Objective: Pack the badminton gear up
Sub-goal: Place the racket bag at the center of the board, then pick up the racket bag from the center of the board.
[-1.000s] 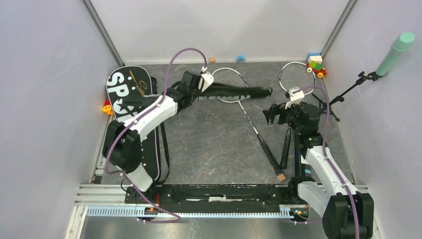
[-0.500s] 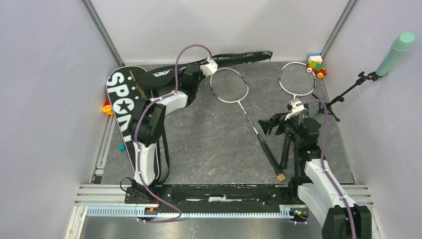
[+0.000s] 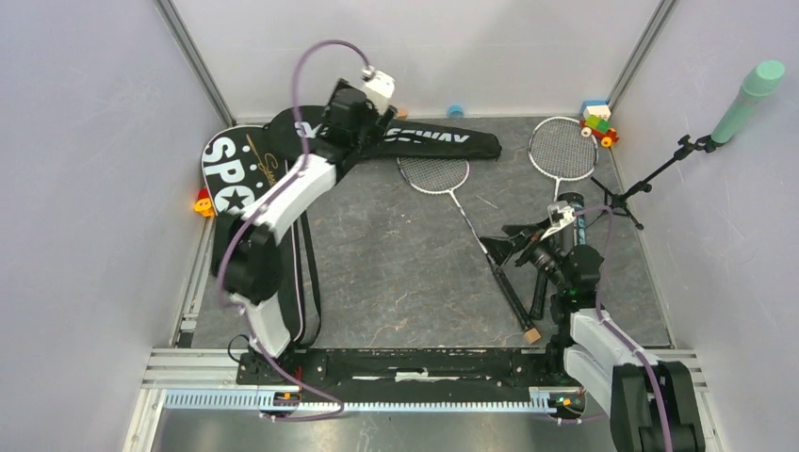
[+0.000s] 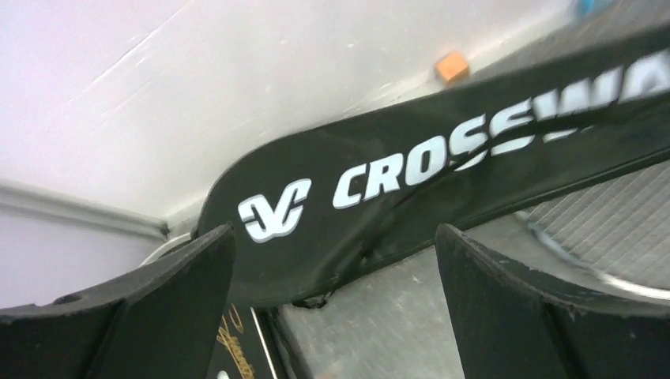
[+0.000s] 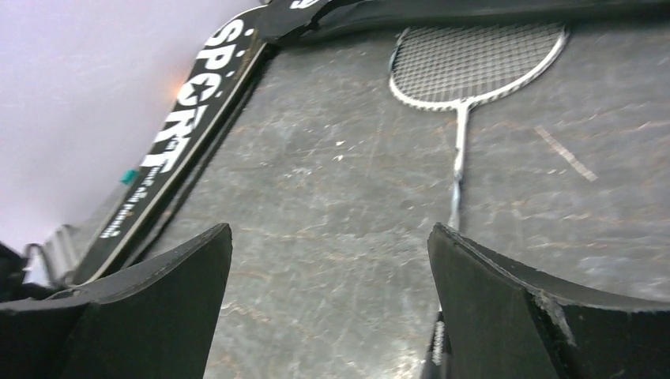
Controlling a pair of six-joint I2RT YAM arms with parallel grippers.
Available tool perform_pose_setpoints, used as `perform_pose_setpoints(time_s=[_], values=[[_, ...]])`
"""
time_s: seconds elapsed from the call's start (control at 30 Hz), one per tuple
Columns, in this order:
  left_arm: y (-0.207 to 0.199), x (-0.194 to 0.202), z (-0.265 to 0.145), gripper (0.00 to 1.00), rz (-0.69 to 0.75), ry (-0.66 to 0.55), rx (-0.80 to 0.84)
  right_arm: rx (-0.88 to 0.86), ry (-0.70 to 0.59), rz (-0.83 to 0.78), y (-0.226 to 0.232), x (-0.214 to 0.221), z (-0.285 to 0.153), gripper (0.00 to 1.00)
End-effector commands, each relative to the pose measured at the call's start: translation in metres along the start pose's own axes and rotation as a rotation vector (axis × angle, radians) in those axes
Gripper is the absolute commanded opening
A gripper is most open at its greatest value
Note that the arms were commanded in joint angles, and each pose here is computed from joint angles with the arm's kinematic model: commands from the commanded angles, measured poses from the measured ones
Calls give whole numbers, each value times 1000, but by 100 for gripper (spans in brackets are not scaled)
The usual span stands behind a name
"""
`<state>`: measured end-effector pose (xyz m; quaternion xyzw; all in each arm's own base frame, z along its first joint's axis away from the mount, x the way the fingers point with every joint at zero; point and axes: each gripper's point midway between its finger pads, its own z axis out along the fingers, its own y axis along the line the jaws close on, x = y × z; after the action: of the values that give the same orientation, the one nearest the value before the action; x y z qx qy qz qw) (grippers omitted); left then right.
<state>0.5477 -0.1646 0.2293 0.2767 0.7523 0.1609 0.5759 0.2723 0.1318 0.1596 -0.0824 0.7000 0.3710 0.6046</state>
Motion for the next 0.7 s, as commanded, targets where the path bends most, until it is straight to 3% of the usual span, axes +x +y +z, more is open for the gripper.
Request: perform_pose_setpoints(time_s=[0.0,0.07,0.17,0.27,0.4,0.47,0.53,0.67], values=[[27,7,-92,100,-552,197,-61,-214,-114,100,41,-25,0,98],[13,40,-113,100,-623,267,-68,-320,-104,154,60,-24,-5,98],[6,107,-141,100,-634,416,-178,-512,-220,174,100,-50,-29,98],[-3,169,-162,100,-663,584,-228,-520,-250,152,104,-52,-33,98],[-4,245,-182,100,-692,768,-324,-266,-156,69,58,-27,-4,98],[-10,271,-185,100,-727,831,-326,50,-24,-32,9,-9,15,98],[-15,288,-183,100,-751,868,-320,226,-30,-185,-9,-20,11,98],[-18,312,-173,100,-797,941,-300,265,-116,-221,-10,-31,-1,98]])
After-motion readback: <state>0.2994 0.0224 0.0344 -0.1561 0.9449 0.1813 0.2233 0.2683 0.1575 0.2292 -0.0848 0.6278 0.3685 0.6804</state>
